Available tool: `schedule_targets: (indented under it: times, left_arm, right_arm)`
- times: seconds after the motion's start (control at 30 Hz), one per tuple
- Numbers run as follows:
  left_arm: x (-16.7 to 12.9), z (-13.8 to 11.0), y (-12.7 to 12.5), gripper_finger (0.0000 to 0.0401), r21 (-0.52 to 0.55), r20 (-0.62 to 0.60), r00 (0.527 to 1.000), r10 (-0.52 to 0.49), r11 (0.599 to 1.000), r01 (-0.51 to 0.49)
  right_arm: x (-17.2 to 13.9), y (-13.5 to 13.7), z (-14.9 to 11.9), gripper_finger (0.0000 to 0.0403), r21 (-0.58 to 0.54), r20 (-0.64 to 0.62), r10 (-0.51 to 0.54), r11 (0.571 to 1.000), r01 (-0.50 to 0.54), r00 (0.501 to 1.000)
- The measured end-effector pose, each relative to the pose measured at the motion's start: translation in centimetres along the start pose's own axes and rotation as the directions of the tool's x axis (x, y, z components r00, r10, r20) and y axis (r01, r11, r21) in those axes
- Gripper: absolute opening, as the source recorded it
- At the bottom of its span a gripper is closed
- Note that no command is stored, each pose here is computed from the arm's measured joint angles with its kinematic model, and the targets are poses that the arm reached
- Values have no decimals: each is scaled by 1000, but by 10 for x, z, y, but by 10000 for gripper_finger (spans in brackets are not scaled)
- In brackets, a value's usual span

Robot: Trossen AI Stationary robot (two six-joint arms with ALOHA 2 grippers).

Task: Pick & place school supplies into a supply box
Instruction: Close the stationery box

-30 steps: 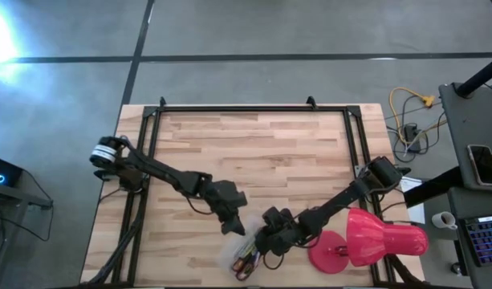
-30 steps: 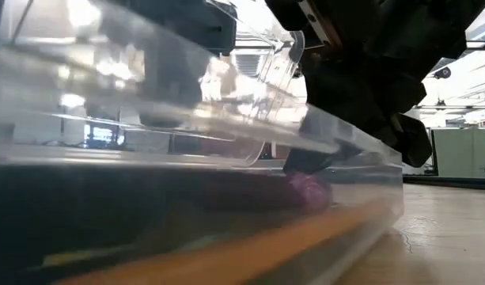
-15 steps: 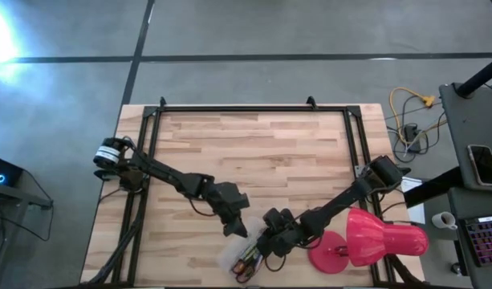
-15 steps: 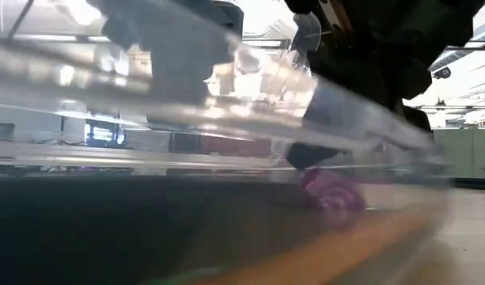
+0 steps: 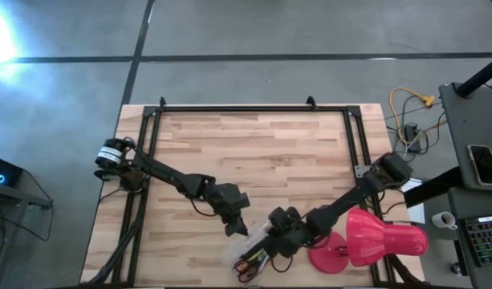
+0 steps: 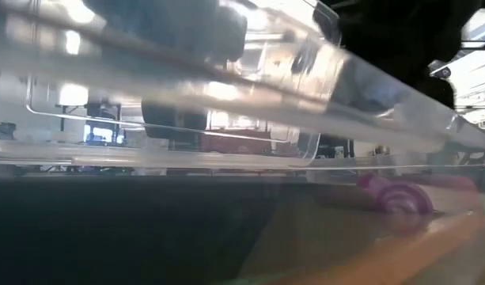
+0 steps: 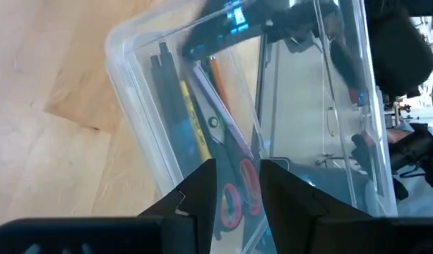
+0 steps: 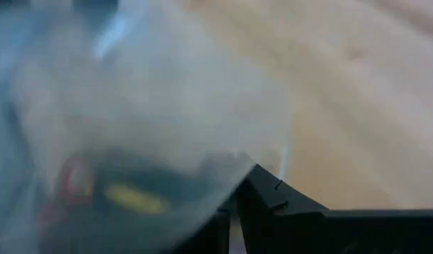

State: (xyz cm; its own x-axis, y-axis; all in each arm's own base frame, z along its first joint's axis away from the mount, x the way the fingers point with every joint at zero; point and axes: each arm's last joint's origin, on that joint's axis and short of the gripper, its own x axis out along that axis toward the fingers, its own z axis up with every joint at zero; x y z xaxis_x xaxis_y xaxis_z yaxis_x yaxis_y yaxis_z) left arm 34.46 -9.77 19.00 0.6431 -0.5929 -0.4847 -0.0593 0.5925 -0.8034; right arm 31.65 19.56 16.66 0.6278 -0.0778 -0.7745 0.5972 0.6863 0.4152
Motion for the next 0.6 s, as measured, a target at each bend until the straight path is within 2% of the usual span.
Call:
schedule_targets:
  times: [0.37,0.6]
  left_arm:
    - [0,0,-1,93,3,1,1000,-6,1000,6]
    - [-1,0,-1,93,4,1,1000,-9,1000,9]
  right_arm:
    - [-42,11,-19,9,-74,-52,90,993,-93,995]
    - [-54,16,-43,9,-61,-221,146,985,-163,964]
